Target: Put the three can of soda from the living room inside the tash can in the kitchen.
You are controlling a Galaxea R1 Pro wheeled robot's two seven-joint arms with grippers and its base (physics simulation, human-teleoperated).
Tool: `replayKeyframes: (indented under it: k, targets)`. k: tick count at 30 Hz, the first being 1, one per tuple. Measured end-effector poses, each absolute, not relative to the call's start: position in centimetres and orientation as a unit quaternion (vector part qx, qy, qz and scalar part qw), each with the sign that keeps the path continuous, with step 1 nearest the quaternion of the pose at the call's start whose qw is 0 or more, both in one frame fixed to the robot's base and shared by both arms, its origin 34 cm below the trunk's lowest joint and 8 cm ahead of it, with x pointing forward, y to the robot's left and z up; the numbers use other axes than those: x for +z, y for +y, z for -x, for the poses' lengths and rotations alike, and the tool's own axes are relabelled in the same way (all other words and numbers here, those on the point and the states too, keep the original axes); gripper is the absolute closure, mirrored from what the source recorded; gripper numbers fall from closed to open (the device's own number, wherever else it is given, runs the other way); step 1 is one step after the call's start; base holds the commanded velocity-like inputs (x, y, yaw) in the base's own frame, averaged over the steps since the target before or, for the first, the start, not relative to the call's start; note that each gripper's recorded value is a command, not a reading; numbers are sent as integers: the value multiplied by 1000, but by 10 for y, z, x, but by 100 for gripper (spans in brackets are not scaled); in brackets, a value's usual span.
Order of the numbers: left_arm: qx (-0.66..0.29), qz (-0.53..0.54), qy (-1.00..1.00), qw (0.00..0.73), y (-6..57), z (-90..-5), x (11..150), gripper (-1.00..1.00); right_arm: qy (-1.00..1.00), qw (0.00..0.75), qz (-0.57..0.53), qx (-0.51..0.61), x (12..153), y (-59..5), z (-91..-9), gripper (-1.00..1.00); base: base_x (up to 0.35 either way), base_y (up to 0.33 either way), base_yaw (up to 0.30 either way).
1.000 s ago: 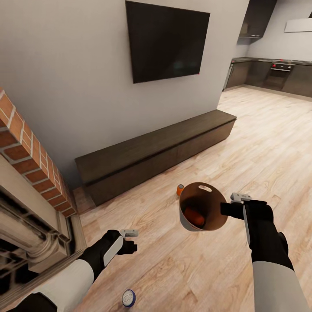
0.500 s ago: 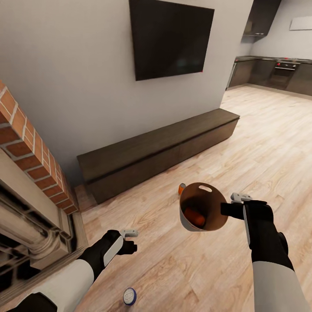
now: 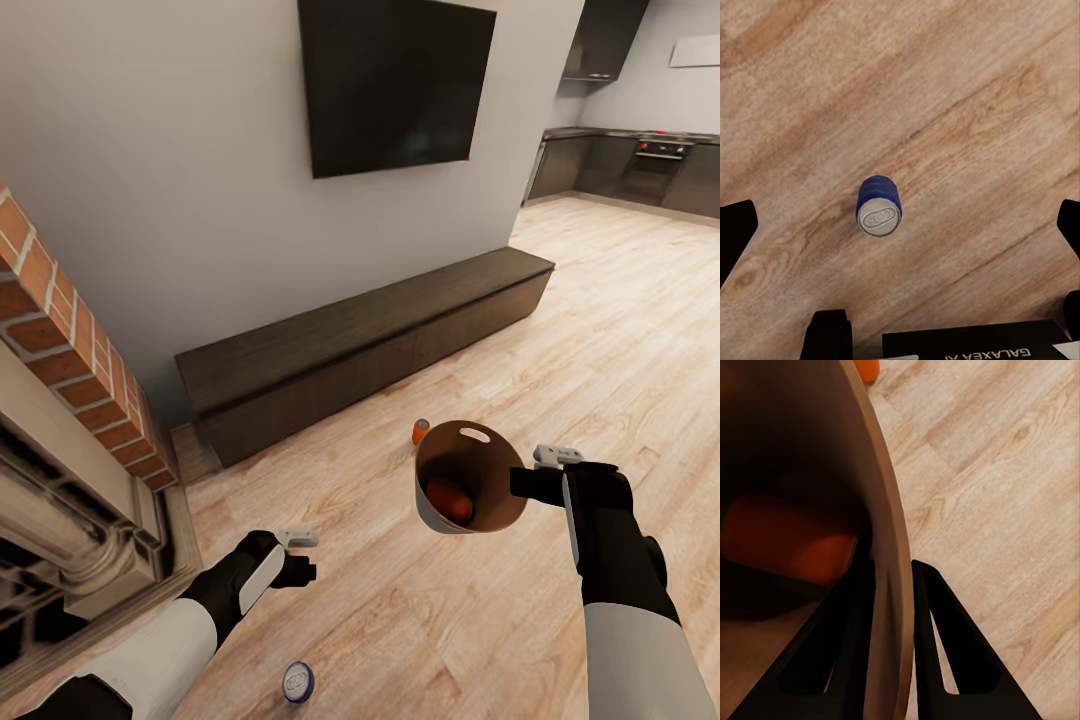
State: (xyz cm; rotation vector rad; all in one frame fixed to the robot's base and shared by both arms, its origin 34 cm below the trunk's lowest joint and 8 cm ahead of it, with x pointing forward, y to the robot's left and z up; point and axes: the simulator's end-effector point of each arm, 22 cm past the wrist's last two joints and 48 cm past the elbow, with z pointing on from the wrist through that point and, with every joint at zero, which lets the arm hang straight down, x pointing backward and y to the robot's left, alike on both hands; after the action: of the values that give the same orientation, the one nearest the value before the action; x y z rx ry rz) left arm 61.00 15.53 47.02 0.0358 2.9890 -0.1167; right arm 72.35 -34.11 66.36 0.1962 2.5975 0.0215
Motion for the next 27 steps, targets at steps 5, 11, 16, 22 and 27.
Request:
replayKeyframes:
  k: [5,11,16,22,27]
  targets:
    - [-39,-12,997,71,156,-606,459,-100,962,265,-73,7,654,-342,-722,100,0,0,0]
    - [-29,-8,998,51,164,-588,436,-100,961,265,-74,6,643,-344,-721,100,0,0,0]
    - [-22,-4,999,36,171,-574,419,-100,961,265,-73,6,633,-343,-720,100,0,0,0]
    - [-21,-2,999,33,174,-567,404,-100,961,265,-72,6,622,-342,-718,100,0,0,0]
    - [-31,2,998,54,169,-575,395,-100,961,265,-72,7,612,-341,-717,100,0,0,0]
